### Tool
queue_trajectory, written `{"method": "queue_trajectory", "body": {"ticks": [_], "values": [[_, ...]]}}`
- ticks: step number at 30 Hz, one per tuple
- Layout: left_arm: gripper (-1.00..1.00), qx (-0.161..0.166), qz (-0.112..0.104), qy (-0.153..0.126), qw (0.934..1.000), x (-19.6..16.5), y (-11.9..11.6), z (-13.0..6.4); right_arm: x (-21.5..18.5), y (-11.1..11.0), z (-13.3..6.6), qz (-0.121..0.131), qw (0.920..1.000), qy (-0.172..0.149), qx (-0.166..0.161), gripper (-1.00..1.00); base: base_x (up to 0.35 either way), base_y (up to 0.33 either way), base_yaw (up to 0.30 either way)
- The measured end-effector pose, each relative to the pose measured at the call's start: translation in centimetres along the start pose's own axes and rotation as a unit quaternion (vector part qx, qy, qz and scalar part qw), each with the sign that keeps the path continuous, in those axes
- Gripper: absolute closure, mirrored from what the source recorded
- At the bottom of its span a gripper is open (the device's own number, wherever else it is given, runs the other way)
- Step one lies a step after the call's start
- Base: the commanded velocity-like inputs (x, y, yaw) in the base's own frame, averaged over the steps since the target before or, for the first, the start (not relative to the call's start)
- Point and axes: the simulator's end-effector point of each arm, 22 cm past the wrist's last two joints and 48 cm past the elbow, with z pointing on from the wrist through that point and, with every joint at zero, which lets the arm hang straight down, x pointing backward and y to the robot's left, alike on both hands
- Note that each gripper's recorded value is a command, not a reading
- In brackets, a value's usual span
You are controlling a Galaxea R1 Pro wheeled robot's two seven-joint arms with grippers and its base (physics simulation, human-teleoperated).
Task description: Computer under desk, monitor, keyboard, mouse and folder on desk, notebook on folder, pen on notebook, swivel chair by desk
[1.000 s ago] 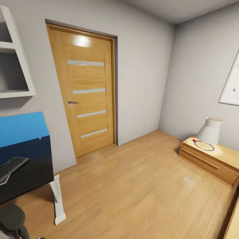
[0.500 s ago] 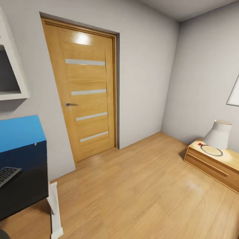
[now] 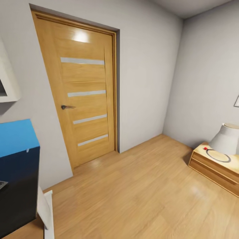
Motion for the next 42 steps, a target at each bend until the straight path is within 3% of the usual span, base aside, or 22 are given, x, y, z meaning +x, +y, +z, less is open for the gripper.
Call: {"method": "queue_trajectory", "body": {"ticks": [29, 42], "values": [[-1.0, 0.0, 0.0, 0.001, 1.0, 0.0, -0.1, 0.0, 0.0, -0.1, 0.0, 0.0, 1.0, 0.001, 0.001, -1.0, 0.33, 0.0, 0.0], [-1.0, -0.001, 0.002, 0.015, 0.9999, 1.2, 0.1, -0.3, 0.2, -0.1, 0.0, 0.0, 1.0, 0.003, 0.001, -1.0, 0.33, -0.021, 0.051]]}}
